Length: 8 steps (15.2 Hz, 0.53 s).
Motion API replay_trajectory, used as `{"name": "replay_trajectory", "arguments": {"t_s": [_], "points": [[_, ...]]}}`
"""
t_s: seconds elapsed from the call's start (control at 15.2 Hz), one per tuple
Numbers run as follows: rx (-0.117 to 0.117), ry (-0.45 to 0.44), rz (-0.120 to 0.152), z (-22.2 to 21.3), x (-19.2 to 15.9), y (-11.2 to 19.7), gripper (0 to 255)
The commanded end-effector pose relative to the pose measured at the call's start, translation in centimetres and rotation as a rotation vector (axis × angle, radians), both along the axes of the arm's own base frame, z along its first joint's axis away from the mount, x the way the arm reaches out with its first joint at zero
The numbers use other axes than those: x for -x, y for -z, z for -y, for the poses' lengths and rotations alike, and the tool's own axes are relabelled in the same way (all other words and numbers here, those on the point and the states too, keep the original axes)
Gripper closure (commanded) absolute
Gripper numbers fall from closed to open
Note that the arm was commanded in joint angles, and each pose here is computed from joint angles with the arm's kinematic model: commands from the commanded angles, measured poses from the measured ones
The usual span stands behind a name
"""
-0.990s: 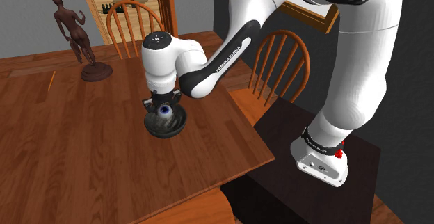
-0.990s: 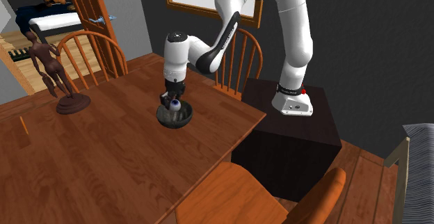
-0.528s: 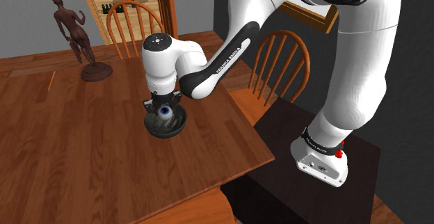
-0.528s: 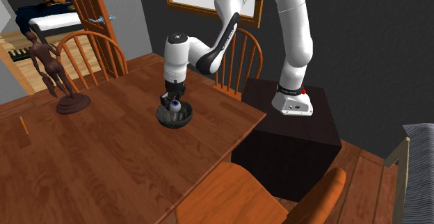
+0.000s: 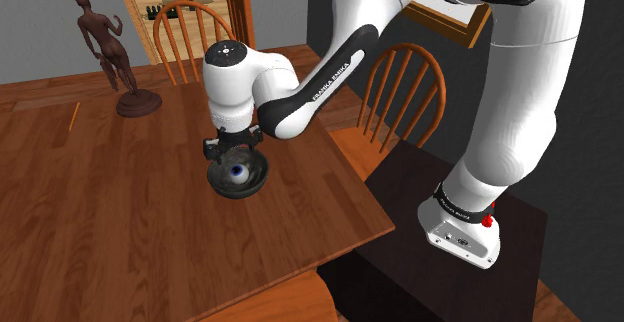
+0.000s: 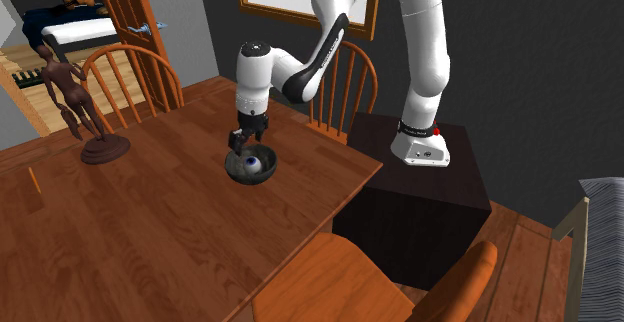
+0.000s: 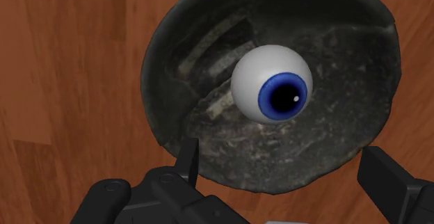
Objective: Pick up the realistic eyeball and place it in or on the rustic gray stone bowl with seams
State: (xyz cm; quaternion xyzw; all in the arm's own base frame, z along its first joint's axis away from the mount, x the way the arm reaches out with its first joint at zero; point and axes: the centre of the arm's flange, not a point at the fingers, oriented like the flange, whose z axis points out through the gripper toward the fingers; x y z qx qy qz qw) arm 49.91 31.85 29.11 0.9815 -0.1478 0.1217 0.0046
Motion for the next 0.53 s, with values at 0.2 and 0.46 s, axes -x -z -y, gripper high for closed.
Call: {"name": "replay_trajectory", "arguments": {"t_s": [0.2, 0.46], "points": [[0.000, 0.000, -0.001, -0.2, 0.9, -3.4, 0], [0.000, 0.000, -0.001, -0.2, 0.9, -3.4, 0]]}}
